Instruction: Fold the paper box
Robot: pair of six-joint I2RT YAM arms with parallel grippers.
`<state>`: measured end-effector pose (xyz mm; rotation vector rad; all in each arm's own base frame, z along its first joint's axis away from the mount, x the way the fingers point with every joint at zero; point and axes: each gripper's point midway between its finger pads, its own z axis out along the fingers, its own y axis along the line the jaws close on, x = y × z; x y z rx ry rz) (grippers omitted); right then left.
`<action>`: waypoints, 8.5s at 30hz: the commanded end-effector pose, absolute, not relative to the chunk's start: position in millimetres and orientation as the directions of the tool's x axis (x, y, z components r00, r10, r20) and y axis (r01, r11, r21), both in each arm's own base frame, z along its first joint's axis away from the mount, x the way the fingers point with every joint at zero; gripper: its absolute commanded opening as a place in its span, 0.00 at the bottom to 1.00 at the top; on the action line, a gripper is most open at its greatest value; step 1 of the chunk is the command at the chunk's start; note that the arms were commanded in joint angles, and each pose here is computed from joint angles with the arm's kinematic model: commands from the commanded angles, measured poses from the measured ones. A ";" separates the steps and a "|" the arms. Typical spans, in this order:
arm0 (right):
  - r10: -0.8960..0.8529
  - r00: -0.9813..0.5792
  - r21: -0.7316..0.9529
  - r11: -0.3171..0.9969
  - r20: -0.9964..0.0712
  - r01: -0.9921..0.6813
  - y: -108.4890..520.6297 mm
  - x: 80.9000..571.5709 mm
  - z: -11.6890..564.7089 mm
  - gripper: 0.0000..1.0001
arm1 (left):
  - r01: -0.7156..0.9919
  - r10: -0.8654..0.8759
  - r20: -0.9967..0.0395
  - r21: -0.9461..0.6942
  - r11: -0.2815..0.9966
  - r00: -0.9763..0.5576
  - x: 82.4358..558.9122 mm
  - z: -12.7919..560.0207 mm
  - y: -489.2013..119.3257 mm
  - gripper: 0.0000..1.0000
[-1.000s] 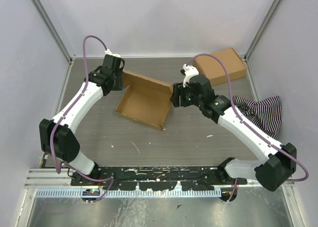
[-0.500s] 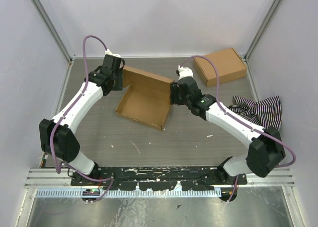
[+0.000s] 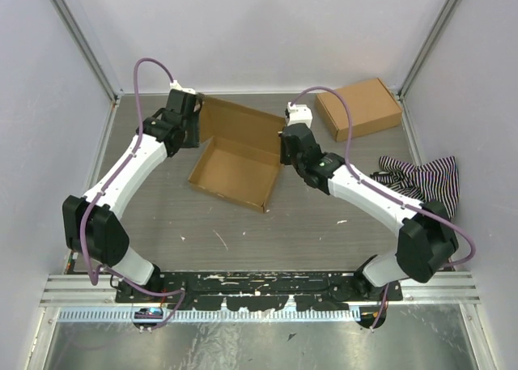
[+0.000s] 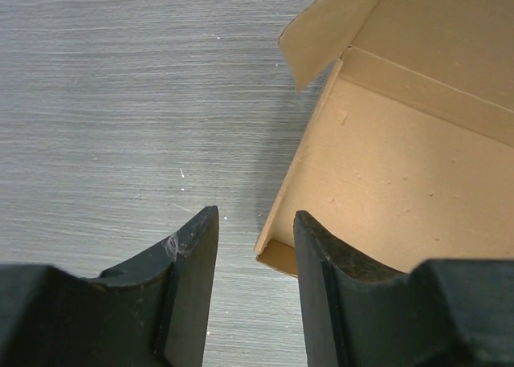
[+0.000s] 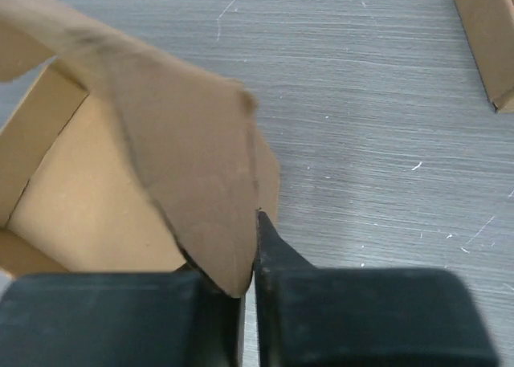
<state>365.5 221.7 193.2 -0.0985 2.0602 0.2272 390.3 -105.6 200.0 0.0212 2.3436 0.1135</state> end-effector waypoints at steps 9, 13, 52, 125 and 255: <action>-0.168 -0.252 -0.155 0.986 -0.953 -0.067 201.3 415.1 250.5 0.01 | -0.054 0.031 -0.755 0.088 0.995 -0.655 398.8 223.9 -103.0 0.59; -0.251 -0.196 -0.225 0.964 -0.948 -0.143 207.8 432.1 257.8 0.01 | -0.053 0.012 -0.772 0.059 0.997 -0.635 407.4 230.8 -108.3 0.64; -0.043 -0.317 0.082 0.926 -0.947 -0.368 197.0 492.5 250.1 0.03 | -0.017 -0.028 -0.793 -0.022 1.000 -0.608 499.3 226.3 -145.7 0.51; 0.083 -0.428 0.177 0.967 -0.900 -0.184 230.5 494.5 184.4 0.01 | 0.071 -0.096 -0.763 -0.183 0.981 -0.639 484.6 183.2 -174.4 0.14; 0.033 -0.769 0.255 0.952 -0.638 -0.170 229.9 412.6 105.5 0.89 | -0.013 -0.086 -0.433 -0.169 0.986 -0.897 411.9 85.1 -159.6 0.69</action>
